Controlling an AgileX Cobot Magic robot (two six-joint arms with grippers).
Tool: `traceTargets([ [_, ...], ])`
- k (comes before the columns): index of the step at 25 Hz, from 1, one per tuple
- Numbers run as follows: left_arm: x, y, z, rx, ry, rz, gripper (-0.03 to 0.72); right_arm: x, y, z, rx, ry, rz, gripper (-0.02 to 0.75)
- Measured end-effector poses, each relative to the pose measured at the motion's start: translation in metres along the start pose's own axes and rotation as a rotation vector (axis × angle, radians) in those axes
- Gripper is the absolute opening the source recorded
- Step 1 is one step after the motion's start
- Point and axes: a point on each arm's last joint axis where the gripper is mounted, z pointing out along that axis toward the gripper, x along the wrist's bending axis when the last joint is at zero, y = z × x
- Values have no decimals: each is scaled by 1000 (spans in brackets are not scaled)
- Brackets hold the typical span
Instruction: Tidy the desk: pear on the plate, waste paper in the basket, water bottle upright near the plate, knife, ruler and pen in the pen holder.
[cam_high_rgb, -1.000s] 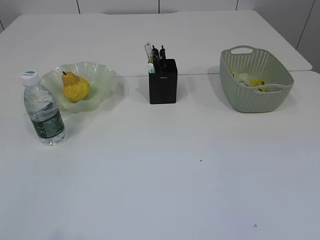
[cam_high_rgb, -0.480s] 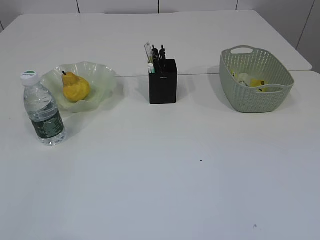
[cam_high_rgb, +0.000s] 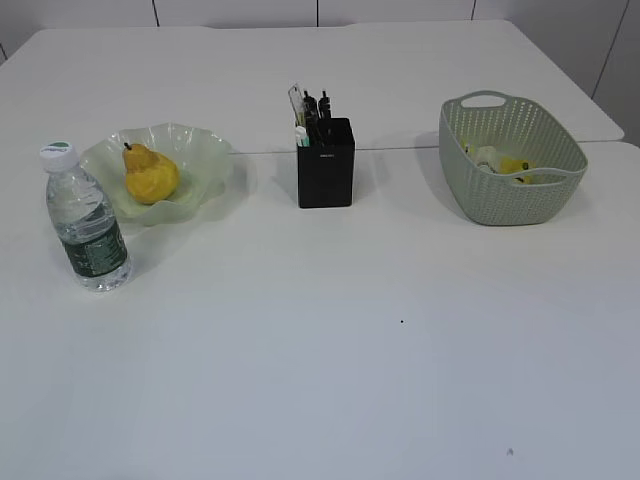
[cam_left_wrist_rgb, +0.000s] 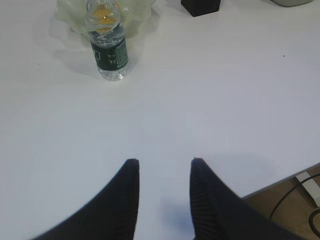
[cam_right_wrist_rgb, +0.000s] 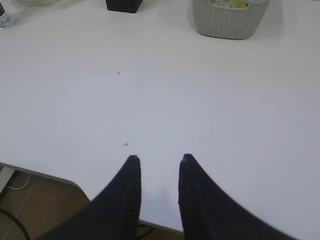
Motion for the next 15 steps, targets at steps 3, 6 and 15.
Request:
traceTargets([
  [3, 0, 0, 0, 1, 0, 1, 238, 0, 0, 0, 0, -1, 0, 230],
  [6, 0, -1, 1, 4, 0, 1, 238, 0, 0, 0, 0, -3, 0, 230],
  [15, 0, 0, 1, 4, 48, -26, 238, 2, 0, 0, -3, -176, 109, 230],
])
